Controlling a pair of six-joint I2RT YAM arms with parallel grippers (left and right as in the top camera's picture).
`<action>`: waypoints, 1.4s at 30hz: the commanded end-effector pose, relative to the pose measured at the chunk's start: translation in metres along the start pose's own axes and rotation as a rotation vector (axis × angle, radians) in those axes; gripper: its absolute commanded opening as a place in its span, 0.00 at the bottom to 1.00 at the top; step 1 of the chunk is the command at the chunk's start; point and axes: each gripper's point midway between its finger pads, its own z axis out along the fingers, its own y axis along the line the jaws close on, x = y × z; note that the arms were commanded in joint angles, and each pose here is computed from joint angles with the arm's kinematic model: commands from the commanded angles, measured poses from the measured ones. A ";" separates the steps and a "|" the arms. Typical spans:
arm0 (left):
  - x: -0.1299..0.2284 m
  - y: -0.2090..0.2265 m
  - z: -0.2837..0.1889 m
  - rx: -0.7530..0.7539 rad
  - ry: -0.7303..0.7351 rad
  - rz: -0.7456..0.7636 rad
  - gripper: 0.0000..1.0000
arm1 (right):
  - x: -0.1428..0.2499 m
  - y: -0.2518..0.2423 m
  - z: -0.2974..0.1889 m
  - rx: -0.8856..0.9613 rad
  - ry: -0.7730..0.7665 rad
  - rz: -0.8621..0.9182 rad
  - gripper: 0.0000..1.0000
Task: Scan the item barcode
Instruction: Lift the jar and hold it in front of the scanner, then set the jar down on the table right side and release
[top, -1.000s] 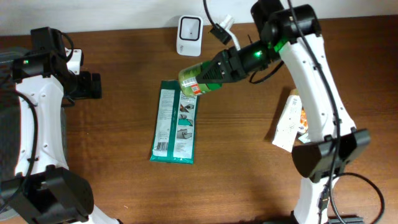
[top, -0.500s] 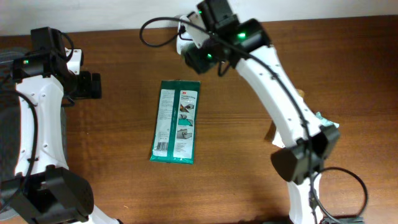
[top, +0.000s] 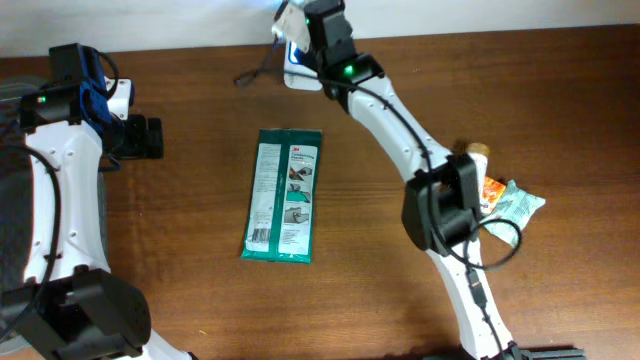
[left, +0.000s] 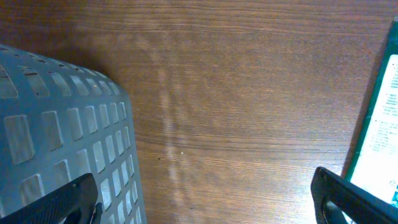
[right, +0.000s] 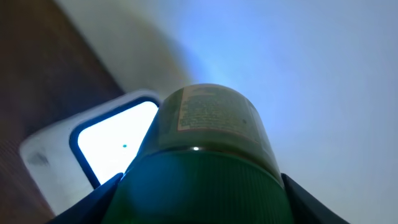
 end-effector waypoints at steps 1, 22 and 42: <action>0.000 0.003 -0.008 -0.011 -0.017 0.005 0.99 | -0.005 -0.004 0.011 0.057 -0.028 -0.125 0.56; 0.000 0.003 -0.008 -0.011 -0.017 0.005 0.99 | -0.038 -0.060 -0.134 -0.103 0.029 0.326 0.56; 0.000 0.003 -0.008 -0.011 -0.017 0.005 0.99 | 0.206 0.094 -0.249 -0.630 1.139 0.736 0.56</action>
